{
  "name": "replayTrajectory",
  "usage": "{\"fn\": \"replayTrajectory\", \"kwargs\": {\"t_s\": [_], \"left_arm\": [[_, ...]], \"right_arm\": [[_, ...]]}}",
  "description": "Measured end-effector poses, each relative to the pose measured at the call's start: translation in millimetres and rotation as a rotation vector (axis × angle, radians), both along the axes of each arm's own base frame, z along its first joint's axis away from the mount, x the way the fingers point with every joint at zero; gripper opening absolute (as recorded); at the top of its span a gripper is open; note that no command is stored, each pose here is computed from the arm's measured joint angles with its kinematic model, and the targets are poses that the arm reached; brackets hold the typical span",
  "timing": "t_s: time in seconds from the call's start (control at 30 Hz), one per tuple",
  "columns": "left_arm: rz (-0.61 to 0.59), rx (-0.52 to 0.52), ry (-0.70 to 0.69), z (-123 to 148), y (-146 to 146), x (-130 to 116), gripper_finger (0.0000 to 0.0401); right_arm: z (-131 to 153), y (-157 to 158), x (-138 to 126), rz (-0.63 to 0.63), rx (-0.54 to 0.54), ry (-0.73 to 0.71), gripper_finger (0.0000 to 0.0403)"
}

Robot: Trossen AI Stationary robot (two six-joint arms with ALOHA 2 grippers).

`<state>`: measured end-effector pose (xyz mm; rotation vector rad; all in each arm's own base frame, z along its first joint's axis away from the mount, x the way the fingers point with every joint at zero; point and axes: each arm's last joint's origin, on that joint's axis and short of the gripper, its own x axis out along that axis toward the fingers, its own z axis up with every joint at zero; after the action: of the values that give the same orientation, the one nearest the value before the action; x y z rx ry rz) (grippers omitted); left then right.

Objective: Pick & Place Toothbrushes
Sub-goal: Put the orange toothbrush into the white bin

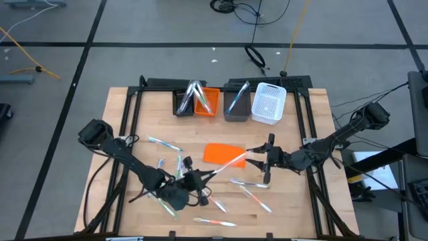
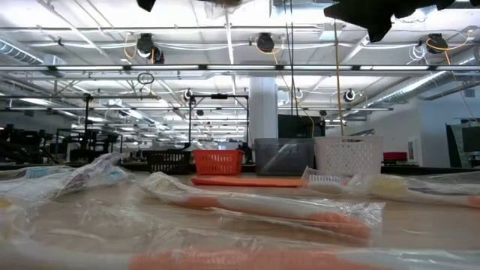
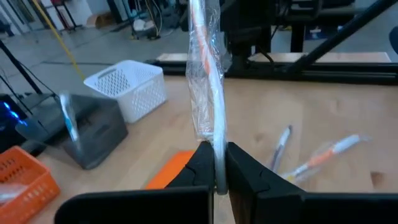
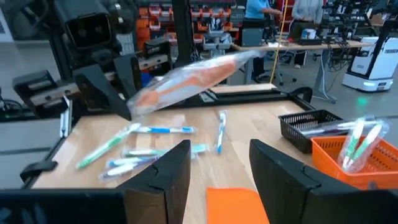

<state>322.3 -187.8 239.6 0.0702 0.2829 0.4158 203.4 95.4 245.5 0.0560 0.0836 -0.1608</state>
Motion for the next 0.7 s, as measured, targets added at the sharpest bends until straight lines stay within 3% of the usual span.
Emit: {"fn": "replayTrajectory", "kwargs": {"t_s": [0.23, 0.47, 0.7], "left_arm": [[0.015, 0.02, -0.044, 7, 13, 11, 0.0018], [-0.031, 0.011, -0.097, 11, 18, 22, 0.0013], [-0.061, 0.001, -0.092, 7, 24, 29, 0.0009]], "right_arm": [[10, 0, 2, 0.093, 0.041, -0.096, 0.0155], [17, -9, 7, 0.086, 0.062, -0.157, 0.0155], [22, -12, 13, 0.227, 0.08, -0.234, 0.0155]]}}
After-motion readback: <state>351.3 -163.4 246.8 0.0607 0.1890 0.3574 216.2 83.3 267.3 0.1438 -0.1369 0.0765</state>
